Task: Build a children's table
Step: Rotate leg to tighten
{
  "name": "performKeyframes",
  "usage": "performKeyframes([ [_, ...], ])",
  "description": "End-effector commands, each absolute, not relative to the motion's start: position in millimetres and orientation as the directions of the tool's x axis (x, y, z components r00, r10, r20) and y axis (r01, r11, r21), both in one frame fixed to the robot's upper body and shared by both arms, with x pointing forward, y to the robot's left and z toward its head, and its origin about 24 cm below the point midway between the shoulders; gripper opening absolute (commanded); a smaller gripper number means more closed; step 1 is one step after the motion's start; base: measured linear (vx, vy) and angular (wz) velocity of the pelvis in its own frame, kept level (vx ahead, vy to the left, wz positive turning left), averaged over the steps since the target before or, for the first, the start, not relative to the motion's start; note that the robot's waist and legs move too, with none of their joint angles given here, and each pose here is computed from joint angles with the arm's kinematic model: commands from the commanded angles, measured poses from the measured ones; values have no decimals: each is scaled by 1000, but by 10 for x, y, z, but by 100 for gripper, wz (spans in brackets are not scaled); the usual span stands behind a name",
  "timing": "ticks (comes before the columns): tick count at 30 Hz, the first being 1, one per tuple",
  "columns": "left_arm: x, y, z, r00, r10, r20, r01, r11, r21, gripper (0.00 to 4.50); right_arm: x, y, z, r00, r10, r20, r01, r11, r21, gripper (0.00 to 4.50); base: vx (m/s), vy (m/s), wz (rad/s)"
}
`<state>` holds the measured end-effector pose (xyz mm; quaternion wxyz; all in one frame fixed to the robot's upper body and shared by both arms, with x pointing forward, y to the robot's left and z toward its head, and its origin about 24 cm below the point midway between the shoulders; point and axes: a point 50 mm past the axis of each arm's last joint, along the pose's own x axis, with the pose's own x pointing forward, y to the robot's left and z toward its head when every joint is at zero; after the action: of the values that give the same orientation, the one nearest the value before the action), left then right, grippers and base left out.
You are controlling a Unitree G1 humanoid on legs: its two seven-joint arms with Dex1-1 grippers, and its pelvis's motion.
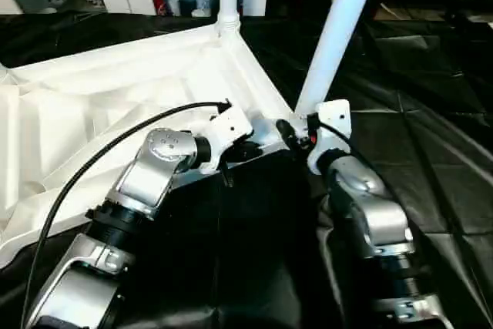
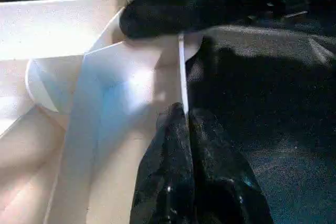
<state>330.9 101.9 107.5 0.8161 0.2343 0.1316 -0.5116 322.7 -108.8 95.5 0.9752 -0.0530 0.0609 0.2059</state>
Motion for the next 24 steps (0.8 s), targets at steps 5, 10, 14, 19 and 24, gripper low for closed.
performKeyframes([
  [5, 3060, 1182, 841, 256, -797, -547, 967, 212, 144, 0, 3040, -1309, 1181, 701, 695, -159, -712, 669, -214, 383, 0, 0, 0],
  [10, 2898, 1340, 902, 129, -840, -526, 989, 72, 128, 0, 2940, -1506, 1278, 583, 784, -214, -810, 540, -228, 383, 0, 0, 0],
  [14, 2861, 1416, 952, 103, -841, -531, 991, 39, 130, 0, 2895, -1572, 1282, 521, 815, -254, -851, 472, -231, 383, 0, 0, 0],
  [19, 2851, 1456, 1007, 91, -850, -518, 991, 26, 131, 0, 2818, -1591, 1252, 400, 861, -314, -915, 356, -191, 383, 0, 0, 0],
  [24, 2845, 1452, 1003, 81, -855, -512, 992, 18, 127, 0, 2818, -1569, 1208, 382, 863, -331, -923, 337, -187, 366, 0, 0, 0],
])
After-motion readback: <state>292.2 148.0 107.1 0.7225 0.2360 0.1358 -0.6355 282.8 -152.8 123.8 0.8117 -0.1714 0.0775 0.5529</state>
